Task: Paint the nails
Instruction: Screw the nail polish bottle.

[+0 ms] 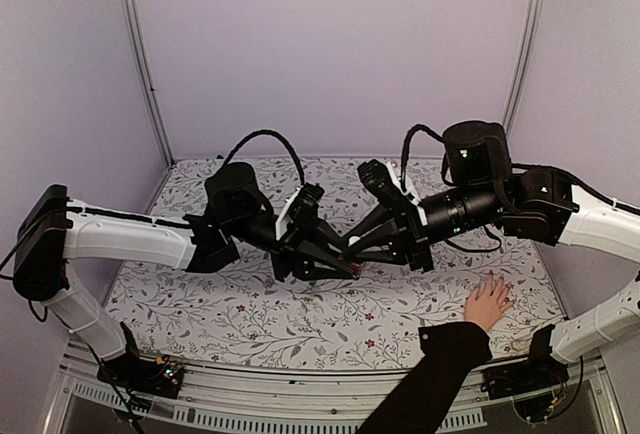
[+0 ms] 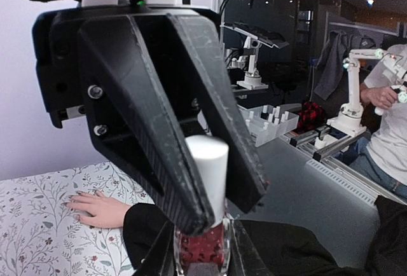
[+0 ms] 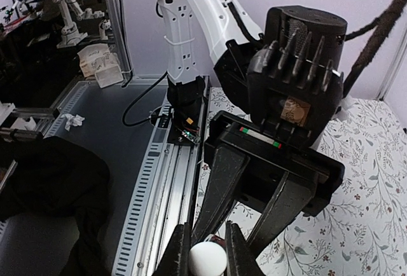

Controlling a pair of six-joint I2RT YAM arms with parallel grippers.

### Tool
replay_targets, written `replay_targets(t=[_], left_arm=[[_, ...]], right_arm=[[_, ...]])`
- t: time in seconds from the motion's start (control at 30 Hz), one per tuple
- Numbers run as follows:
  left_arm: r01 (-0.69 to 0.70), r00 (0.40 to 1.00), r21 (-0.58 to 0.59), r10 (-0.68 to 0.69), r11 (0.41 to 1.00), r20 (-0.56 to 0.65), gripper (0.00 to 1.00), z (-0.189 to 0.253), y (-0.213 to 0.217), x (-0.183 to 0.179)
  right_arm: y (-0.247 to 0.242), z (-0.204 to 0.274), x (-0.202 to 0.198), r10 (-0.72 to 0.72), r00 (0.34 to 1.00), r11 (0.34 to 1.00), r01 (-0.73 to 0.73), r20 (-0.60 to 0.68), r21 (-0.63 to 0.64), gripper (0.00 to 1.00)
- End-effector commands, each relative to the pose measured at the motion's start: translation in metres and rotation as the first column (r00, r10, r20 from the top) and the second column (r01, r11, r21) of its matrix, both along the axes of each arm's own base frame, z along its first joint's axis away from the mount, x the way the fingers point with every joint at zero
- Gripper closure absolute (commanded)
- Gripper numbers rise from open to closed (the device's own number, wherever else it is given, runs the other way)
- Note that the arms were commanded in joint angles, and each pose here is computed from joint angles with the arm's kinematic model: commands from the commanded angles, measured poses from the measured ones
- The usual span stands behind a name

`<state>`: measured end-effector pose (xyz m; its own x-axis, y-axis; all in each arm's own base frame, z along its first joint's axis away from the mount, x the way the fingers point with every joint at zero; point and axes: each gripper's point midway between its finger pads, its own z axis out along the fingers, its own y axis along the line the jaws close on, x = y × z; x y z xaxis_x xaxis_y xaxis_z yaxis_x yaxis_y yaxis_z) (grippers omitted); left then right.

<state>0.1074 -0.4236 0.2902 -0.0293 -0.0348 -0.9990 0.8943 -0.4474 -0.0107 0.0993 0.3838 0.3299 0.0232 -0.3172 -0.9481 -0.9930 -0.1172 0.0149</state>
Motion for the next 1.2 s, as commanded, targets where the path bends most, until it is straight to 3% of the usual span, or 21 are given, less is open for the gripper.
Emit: replay_targets(t=[0.0,0.2,0.57,0.73,0.9,1.0,1.1,1.17], left_arm=[[-0.049,0.998,-0.058,0.051,0.997,0.039,1.0,0.015,0.0,0.01],[-0.235,0.971,-0.084,0.238,0.968,0.034,1.0,0.019,-0.004,0.037],[-0.505,0.856,-0.176,0.516,0.845,0.019,1.0,0.038,0.004,0.074],[-0.626,0.764,-0.2,0.644,0.754,0.037,1.0,0.042,-0.003,0.085],[-0.773,0.598,-0.169,0.791,0.611,0.126,1.0,0.031,-0.014,0.106],[-0.81,0.549,-0.159,0.826,0.564,0.132,1.0,0.029,-0.012,0.113],[-0.81,0.549,-0.164,0.826,0.563,0.124,1.0,0.029,-0.01,0.112],[-0.777,0.598,-0.164,0.795,0.607,0.106,1.0,0.029,-0.008,0.107]], right_arm=[[-0.003,0.014,-0.004,0.017,1.0,0.999,-0.017,-0.002,0.032,1.0],[0.0,0.005,0.023,-0.14,0.99,0.99,0.14,0.009,0.012,1.0],[0.0,-0.014,0.083,-0.44,0.898,0.897,0.441,0.012,-0.041,1.0],[-0.003,-0.018,0.104,-0.545,0.839,0.837,0.544,0.01,-0.047,1.0],[-0.01,-0.022,0.125,-0.648,0.761,0.759,0.648,0.021,-0.061,1.0],[-0.016,-0.026,0.134,-0.702,0.712,0.71,0.7,-0.004,-0.077,1.0],[-0.014,-0.025,0.13,-0.685,0.728,0.728,0.681,-0.027,-0.08,1.0],[-0.013,-0.023,0.124,-0.659,0.752,0.752,0.655,-0.031,-0.074,0.94]])
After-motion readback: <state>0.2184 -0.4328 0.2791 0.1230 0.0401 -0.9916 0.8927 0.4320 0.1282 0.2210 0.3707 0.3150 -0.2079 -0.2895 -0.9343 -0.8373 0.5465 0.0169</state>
